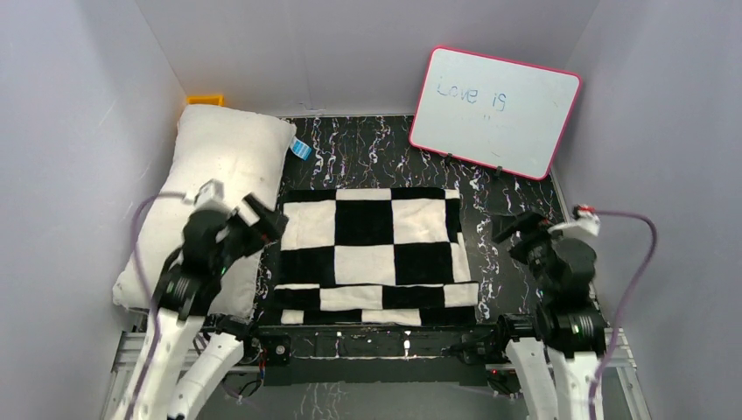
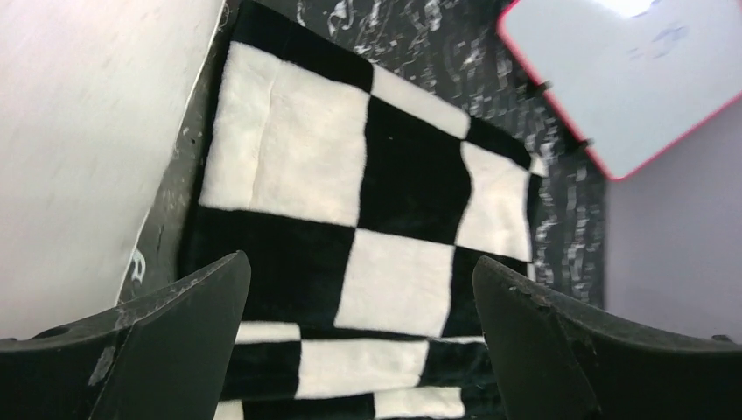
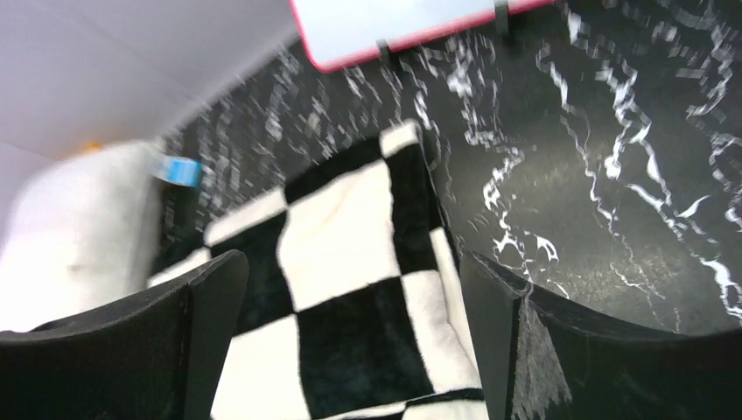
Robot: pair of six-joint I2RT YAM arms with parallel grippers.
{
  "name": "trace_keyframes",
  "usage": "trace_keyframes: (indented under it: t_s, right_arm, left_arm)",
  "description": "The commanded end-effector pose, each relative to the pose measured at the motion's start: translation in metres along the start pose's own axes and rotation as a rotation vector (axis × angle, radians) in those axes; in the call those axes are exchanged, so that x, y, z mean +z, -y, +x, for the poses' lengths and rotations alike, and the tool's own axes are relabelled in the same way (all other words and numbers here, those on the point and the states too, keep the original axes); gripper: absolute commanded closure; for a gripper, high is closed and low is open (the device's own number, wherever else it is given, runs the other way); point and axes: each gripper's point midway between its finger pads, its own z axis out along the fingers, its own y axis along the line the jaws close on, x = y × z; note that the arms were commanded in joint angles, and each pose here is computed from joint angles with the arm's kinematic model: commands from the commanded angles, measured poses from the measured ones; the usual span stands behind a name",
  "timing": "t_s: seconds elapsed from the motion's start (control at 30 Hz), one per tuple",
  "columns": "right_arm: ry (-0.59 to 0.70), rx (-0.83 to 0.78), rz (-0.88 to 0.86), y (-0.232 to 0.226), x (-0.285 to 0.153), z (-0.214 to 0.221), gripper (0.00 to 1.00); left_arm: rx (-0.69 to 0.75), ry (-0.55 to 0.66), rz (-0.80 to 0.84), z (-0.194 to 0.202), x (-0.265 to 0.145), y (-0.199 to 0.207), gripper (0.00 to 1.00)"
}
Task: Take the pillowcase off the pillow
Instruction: Fold the pillowcase at the center of the board.
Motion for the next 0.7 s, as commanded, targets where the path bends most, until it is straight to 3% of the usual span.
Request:
trace_keyframes:
  t_s: [0.0,0.07,0.1,0.2,0.37,0.53,0.67]
  right_arm:
    - [-0.130,-0.017,0.001,-0.005,0.094,0.019,0.02]
    - [-0.265,-0.058,0.047,0.004,0.130,0.042,0.01]
    - [-0.370,-0.085,0.058,0.010,0.151,0.062,0.01]
    - [-0.511,-0.168,0.039,0.014,0.190,0.085,0.02]
    - [-0.563,-0.169,-0.033,0.006,0.227,0.099,0.13]
    - [-0.583,-0.106,-0.170,-0.021,0.240,0.113,0.33]
    - [-0.643,-0.153,-0.215,-0.039,0.246,0.139,0.39]
  left_arm:
    - [0.213,-0.196,-0.140,-0.004,0.091,0.003,0.02]
    - [0.283,-0.347,-0.214,0.012,0.136,-0.009,0.02]
    - [0.313,-0.374,-0.237,0.010,0.150,-0.010,0.02]
    - [0.435,-0.460,-0.329,0.014,0.185,-0.034,0.03]
    - [0.518,-0.527,-0.383,0.013,0.221,-0.062,0.06]
    - [0.454,-0.529,-0.252,0.018,0.244,-0.039,0.13]
    - [0.358,-0.580,-0.121,0.040,0.253,-0.020,0.20]
